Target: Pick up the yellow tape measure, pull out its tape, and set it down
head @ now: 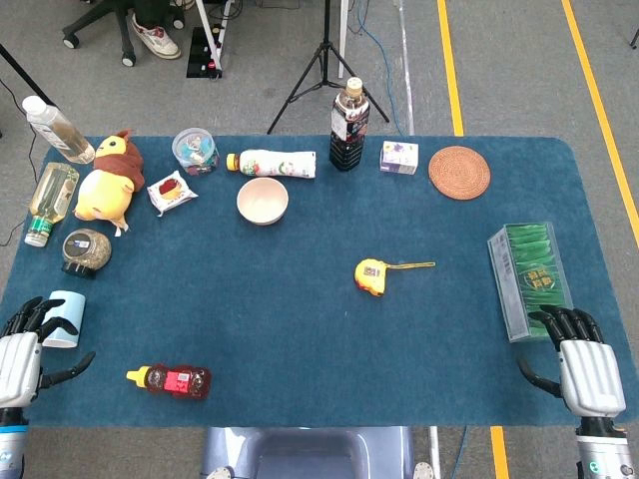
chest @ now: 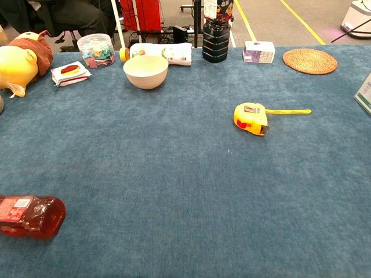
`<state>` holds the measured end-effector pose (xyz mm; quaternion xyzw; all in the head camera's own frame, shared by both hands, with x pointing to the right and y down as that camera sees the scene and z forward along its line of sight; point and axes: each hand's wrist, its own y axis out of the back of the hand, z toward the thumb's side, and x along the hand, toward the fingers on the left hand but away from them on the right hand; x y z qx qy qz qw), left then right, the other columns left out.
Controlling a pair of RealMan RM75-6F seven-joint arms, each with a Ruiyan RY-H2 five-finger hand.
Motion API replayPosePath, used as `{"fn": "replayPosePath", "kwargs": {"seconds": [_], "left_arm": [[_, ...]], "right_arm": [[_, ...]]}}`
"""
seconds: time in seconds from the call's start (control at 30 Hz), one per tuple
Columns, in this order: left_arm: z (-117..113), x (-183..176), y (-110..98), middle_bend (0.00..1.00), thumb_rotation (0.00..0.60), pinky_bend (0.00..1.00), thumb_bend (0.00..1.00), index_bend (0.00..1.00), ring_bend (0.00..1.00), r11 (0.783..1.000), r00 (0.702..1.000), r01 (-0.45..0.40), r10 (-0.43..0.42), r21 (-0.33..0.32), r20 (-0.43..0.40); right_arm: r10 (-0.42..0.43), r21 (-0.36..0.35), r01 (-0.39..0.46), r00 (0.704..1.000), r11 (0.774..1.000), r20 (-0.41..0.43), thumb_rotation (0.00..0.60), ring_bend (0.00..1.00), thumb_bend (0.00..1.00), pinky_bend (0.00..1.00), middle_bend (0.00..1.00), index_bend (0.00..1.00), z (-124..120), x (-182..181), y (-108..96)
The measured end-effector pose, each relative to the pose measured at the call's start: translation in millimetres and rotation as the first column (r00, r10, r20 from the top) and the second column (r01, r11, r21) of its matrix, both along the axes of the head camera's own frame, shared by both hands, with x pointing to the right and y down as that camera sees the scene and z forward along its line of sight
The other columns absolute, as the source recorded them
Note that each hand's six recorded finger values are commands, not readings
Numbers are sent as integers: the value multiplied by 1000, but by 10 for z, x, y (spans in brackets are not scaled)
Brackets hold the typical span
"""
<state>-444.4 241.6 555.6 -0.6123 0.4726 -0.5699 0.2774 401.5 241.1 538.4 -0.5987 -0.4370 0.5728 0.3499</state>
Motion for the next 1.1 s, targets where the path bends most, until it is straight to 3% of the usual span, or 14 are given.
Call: {"fn": "replayPosePath", "kwargs": {"seconds": [1.1], "left_arm": [[-9, 23, -29, 218, 523, 165, 159, 476, 99, 1000, 1000, -11, 11, 4, -11]], "right_arm": [[-4, 14, 4, 1000, 1000, 13, 513, 210, 294, 157, 223, 259, -30, -10, -1]]}}
